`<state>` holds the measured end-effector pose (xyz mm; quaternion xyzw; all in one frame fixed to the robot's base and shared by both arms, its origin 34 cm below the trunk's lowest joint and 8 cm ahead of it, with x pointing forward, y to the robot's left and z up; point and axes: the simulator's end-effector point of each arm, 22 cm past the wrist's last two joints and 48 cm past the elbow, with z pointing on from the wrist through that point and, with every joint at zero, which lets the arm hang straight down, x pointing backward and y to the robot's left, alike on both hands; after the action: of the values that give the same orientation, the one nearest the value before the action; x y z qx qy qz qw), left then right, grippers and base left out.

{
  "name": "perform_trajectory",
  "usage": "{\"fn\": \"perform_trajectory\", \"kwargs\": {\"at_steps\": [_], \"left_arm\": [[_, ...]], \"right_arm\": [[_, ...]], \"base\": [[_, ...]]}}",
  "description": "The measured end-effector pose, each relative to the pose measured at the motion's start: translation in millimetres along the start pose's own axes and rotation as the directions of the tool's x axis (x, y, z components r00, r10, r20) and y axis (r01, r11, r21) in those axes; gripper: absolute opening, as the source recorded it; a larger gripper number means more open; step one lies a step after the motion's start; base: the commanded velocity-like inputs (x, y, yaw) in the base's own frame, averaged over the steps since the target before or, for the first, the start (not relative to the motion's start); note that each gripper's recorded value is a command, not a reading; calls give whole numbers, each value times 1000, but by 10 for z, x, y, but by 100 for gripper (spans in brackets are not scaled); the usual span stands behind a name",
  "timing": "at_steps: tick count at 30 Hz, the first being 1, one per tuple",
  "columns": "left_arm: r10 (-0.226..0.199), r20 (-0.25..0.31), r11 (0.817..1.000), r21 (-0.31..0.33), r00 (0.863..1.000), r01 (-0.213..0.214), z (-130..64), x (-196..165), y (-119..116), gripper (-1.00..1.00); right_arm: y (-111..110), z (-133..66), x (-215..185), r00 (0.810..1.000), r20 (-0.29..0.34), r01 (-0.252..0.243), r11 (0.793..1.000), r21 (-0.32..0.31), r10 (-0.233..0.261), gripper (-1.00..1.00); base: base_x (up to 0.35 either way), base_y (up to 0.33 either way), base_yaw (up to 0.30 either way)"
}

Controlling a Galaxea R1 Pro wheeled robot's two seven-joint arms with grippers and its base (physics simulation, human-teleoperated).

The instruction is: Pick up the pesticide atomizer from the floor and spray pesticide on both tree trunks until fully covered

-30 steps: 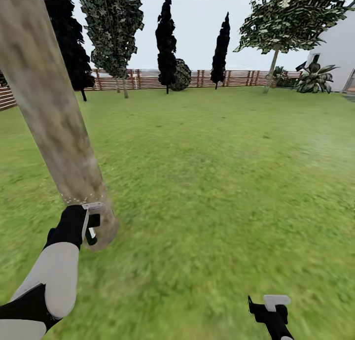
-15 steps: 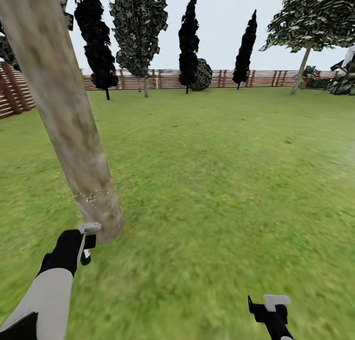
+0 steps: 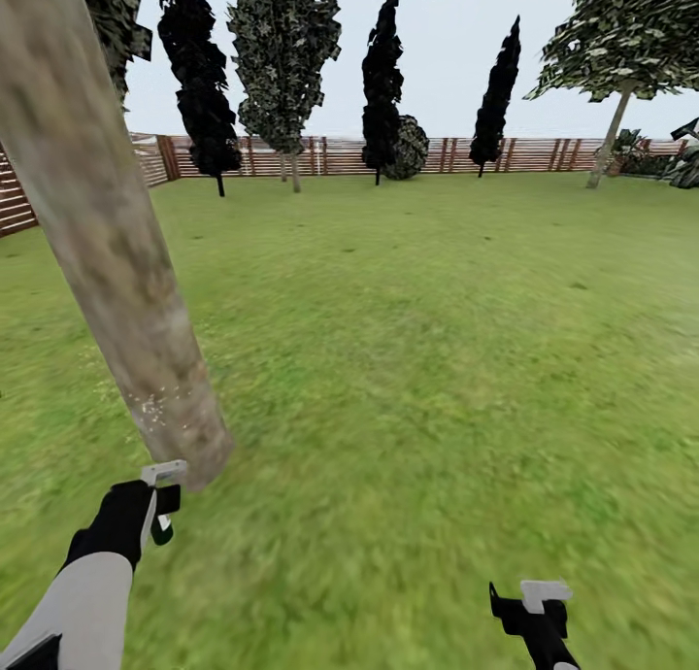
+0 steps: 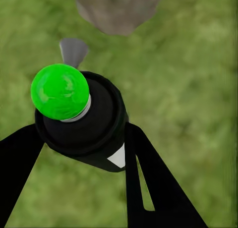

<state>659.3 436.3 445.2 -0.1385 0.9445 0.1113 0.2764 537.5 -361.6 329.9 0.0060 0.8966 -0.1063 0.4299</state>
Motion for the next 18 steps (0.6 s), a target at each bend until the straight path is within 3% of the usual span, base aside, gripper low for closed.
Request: {"fn": "perform_trajectory", "kwargs": {"at_steps": [12,16,18], "left_arm": [[1,-18,1000,18,1000,-1,-8,36,-116,-100],[5,-26,996,91,1000,-2,-22,58,-327,-100],[15,-35,995,97,999,-12,-25,78,-338,-100]], "right_arm": [[1,1,4,1000,0,0,1000,0,0,100],[0,1,5,1000,0,0,1000,0,0,100],[-1,2,1,1000,0,0,1000,0,0,100]], "base": [[11,-6,274],[0,-135,149],[0,-265,3]]}}
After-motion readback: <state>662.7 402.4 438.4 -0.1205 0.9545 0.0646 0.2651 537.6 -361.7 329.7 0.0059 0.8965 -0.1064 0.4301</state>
